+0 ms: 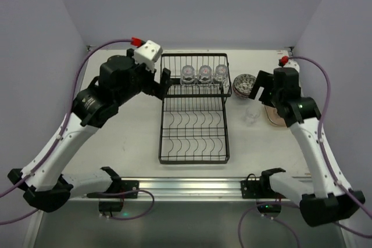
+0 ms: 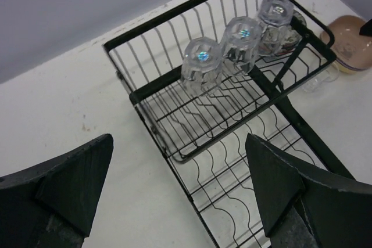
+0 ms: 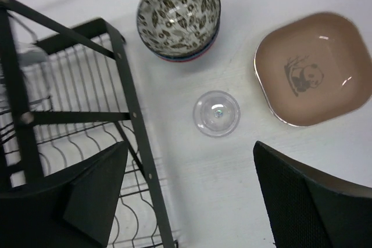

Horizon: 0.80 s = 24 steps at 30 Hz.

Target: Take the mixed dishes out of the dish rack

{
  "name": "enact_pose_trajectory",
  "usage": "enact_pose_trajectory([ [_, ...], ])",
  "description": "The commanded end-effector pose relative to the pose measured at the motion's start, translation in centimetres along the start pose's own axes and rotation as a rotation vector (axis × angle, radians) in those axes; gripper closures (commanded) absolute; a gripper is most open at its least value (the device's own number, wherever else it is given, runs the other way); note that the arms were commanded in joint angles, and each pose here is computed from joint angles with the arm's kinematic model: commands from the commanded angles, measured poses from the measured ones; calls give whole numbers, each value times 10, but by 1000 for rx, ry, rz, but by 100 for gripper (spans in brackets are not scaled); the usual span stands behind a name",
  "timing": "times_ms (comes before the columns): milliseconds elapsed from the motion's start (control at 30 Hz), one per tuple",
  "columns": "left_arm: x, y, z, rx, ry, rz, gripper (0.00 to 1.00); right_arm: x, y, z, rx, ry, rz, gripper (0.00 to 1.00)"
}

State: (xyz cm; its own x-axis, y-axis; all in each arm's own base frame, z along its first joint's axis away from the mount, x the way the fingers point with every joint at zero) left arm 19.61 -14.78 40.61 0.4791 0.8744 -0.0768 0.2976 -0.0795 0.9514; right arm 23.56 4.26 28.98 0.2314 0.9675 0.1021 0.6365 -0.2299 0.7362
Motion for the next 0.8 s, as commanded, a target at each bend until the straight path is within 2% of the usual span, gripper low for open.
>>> enact_pose_trajectory([
  [0, -17, 29, 17, -34, -238, 242, 0, -10, 2, -45, -117, 66, 41, 9],
  [33, -16, 34, 25, -45, -227, 289, 0, -9, -1, -62, -152, 148, 50, 7],
  [67, -16, 29, 48, 9, -211, 309, 0, -9, -4, -68, -163, 183, 50, 7],
  [100, -15, 42, 51, -5, -220, 327, 0, -9, -8, -72, -167, 213, 51, 6],
  [133, -16, 28, 73, 105, -246, 373, 0, -9, -12, -83, -192, 269, 52, 5],
  [300, -20, 18, 103, 231, -399, 498, 0, -9, -26, -94, -192, 374, 42, 4],
  [533, 10, -2, 145, 335, -351, 454, 0, -10, -36, -103, -187, 439, 9, 4],
  [767, 17, -15, 177, 374, -338, 407, 2, -10, -38, -111, -202, 480, -2, 4],
])
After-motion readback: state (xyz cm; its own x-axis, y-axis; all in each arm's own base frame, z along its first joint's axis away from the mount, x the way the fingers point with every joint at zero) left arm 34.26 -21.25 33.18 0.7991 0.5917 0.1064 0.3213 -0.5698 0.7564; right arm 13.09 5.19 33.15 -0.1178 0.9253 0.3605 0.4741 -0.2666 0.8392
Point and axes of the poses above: each gripper's point midway between its finger pads, its own z axis out along the fingers, its own x axis along the line the jaws close on, y = z × x, the point moved 9 cm from there along -z, back along the fingers, and after that the axes turned 4 degrees about -z, right-handed, at the moved point
